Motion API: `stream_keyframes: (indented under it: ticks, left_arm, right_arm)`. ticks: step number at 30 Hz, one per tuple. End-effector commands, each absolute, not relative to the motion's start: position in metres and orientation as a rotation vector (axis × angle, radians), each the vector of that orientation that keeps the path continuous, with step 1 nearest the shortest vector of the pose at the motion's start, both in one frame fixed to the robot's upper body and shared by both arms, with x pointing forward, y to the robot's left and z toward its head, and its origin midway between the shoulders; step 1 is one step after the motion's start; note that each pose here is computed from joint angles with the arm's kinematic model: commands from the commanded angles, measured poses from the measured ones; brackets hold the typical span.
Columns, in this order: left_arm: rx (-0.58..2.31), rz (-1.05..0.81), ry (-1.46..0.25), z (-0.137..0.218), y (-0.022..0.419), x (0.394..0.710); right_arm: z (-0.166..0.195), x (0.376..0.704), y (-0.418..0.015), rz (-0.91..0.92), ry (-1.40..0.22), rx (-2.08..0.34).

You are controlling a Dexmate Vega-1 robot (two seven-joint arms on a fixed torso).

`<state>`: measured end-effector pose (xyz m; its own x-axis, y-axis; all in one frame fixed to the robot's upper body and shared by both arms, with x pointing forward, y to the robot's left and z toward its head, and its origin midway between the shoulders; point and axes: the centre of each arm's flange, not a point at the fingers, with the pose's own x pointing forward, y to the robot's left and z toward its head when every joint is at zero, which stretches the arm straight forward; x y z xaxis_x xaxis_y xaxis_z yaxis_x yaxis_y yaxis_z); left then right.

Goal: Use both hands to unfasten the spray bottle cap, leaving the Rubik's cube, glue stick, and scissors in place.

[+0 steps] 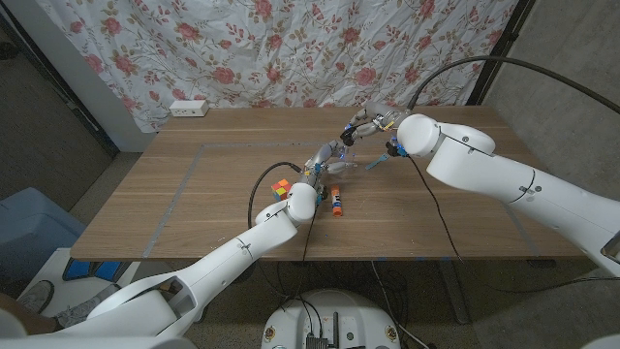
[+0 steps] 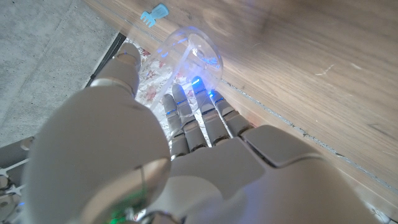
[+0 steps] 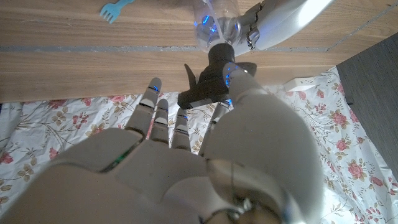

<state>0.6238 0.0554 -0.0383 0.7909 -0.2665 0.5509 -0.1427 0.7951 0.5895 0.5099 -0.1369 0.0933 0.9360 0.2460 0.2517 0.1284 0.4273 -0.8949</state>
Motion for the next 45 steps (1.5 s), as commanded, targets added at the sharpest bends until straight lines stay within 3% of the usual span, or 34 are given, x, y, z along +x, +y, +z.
stream_keyframes:
  ticks: [1,45]
  left_arm:
    - [0.655,-0.078,-0.668,-0.04,0.055,0.622]
    - [0.652,-0.087,-0.676,-0.046,0.05,0.616]
  right_arm:
    - [0.091,0.51,-0.138,0.061,-0.384,-1.111]
    - [0.095,0.505,-0.15,0.014,-0.434,-1.187]
